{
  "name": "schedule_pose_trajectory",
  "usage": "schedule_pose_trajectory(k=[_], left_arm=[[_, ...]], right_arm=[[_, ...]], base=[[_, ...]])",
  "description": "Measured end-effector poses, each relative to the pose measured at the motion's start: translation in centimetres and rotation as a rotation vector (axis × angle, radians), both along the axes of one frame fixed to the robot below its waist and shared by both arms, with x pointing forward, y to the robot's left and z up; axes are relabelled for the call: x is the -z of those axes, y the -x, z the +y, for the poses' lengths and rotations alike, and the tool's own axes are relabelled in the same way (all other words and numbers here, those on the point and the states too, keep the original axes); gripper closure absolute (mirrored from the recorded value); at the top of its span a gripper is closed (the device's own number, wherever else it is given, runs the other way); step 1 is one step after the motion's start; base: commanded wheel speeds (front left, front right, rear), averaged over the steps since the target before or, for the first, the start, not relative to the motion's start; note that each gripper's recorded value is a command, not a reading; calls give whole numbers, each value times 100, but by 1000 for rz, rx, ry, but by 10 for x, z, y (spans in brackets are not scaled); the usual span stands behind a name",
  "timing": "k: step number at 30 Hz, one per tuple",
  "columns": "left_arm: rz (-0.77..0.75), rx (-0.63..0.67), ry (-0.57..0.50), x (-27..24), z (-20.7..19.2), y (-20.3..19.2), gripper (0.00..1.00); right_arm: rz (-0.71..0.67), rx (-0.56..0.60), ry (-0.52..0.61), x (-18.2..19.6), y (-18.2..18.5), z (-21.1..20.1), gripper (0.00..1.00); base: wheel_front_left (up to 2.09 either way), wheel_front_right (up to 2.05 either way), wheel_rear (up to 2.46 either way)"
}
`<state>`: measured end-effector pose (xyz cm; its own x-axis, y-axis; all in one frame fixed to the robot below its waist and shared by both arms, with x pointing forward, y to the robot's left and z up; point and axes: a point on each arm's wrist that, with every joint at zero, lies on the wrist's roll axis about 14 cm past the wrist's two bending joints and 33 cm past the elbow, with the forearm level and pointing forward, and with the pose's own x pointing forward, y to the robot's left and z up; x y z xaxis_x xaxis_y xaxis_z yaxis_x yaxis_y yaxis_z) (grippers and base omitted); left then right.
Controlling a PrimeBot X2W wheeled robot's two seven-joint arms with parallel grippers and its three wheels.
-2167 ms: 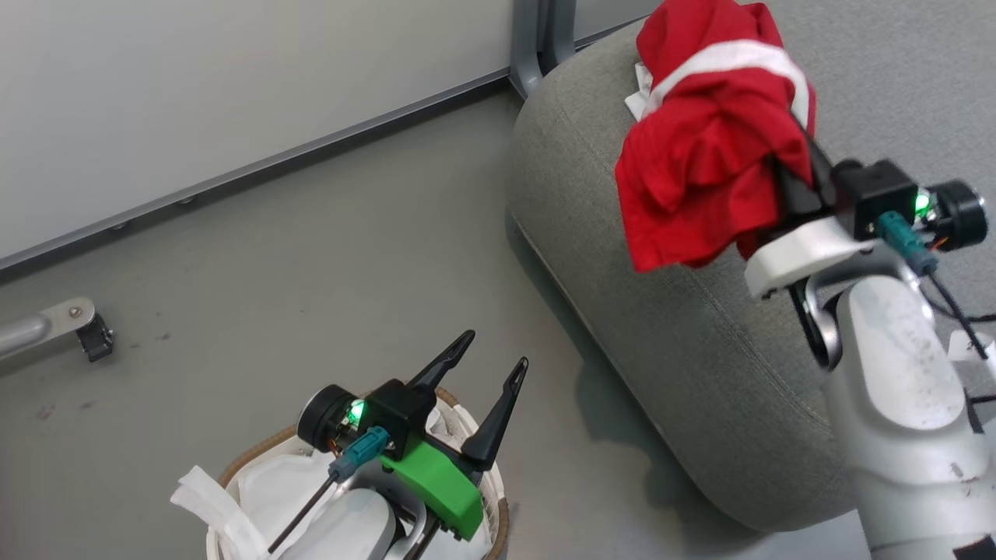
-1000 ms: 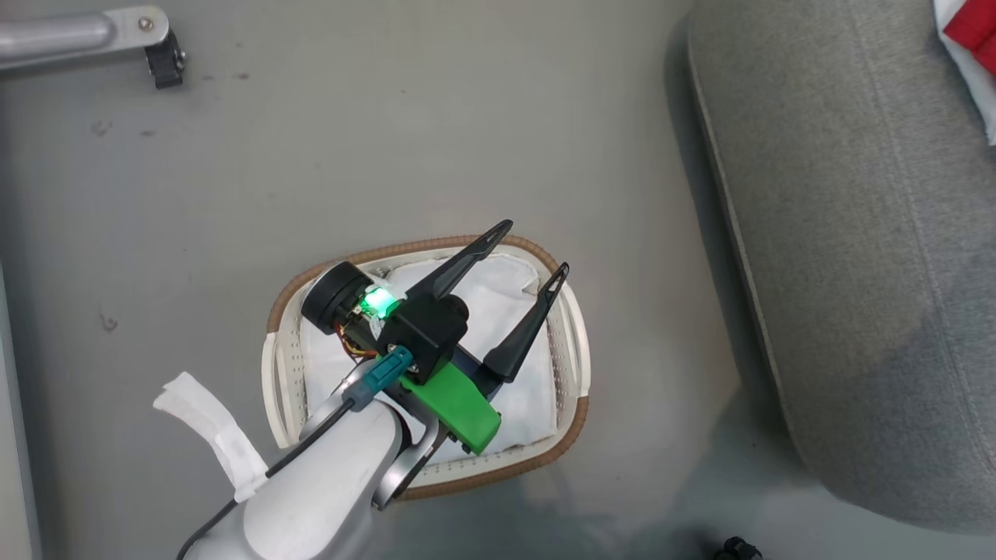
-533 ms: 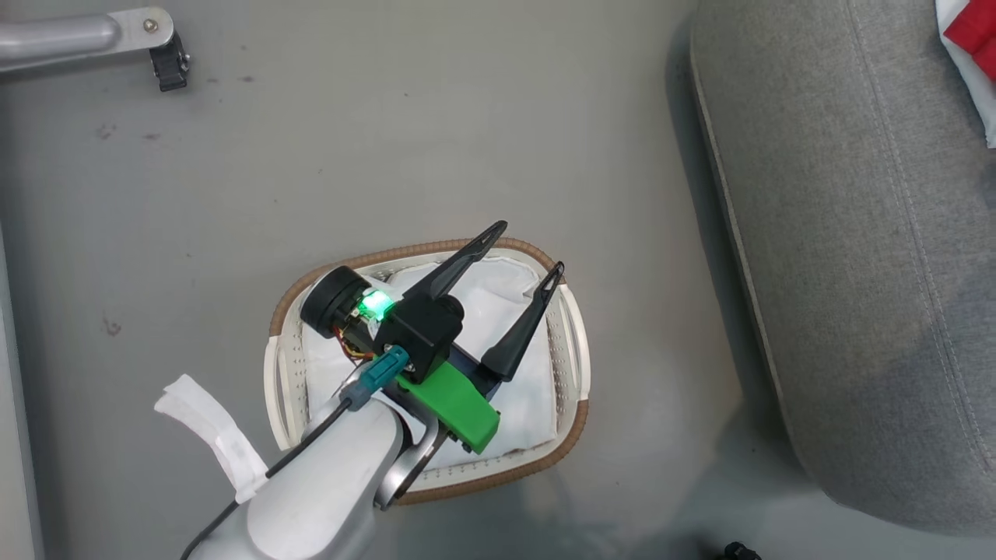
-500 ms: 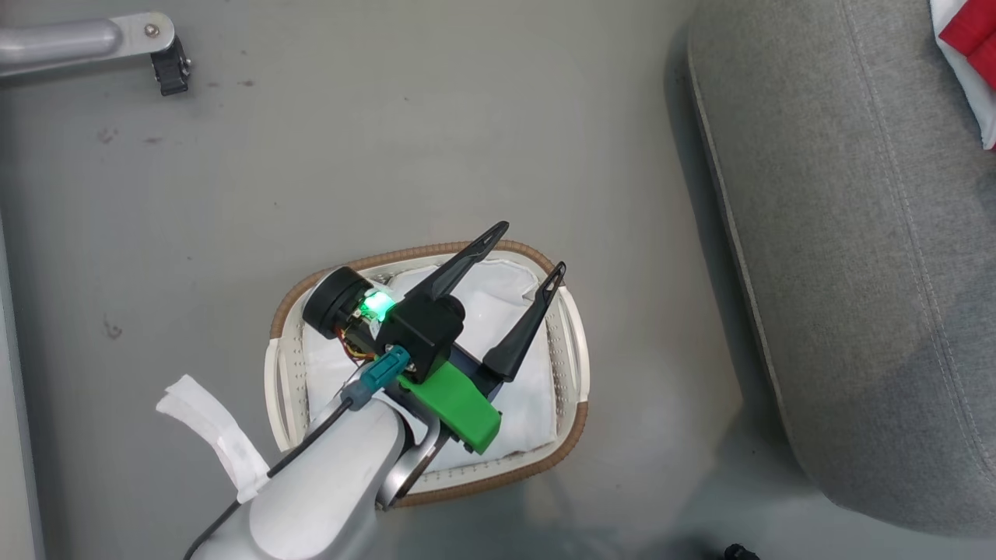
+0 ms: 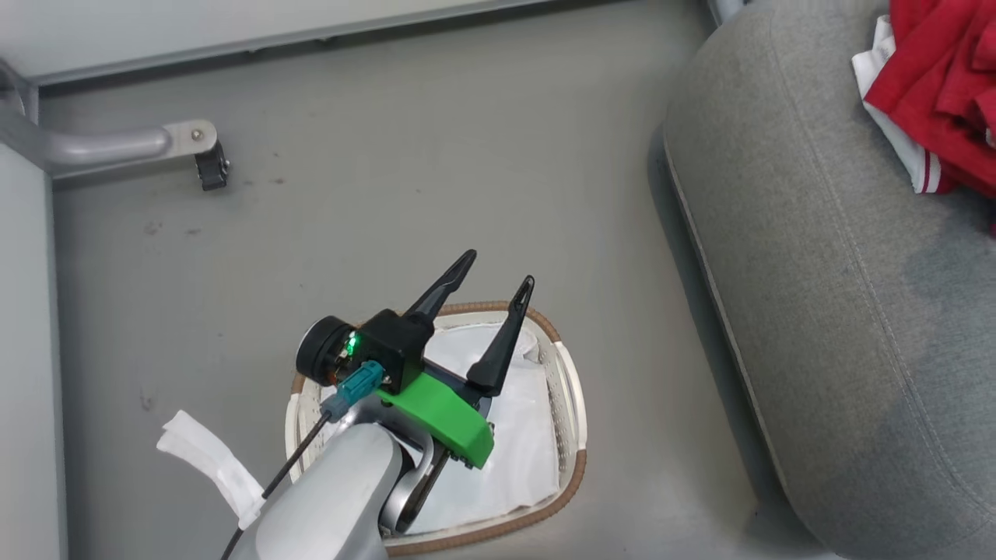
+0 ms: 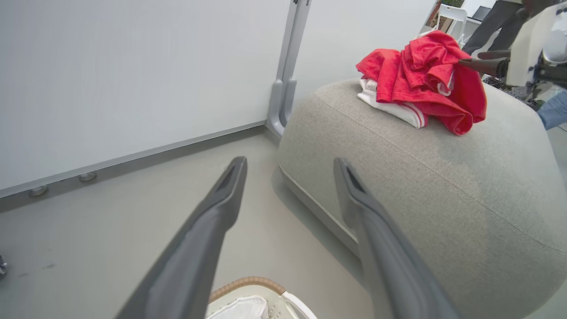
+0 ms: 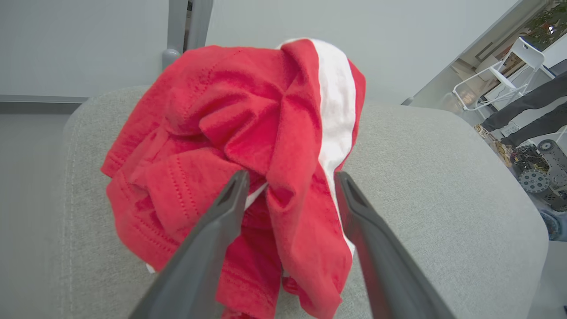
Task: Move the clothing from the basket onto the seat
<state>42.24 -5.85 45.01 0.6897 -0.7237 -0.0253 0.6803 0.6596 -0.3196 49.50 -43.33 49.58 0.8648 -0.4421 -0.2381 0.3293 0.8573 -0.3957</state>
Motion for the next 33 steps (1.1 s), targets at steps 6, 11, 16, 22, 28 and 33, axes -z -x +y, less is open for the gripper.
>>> schedule_pose_trajectory(k=[6, 11, 16, 22, 28, 33], left_arm=[[-25, -80, 23, -24, 17, 2, 0], [-55, -186, 16, -39, 44, 2, 0], [-63, -304, 15, -47, 78, 5, 0], [-59, -468, 0, -48, 129, 13, 0], [-31, -597, -30, -37, 172, 30, 0], [11, -667, -36, -24, 192, 52, 0]], right_arm=[[-89, -77, -8, -33, -5, 29, 0], [-169, -166, -28, -58, -14, 68, 0], [-234, -248, -75, -69, -20, 113, 0], [-353, -351, -170, -81, -21, 178, 0], [-434, -446, -252, -81, -5, 229, 0], [-444, -496, -283, -66, 27, 250, 0]], base=[[0, 0, 0], [0, 0, 0], [0, 0, 0], [0, 0, 0], [0, 0, 0], [0, 0, 0]])
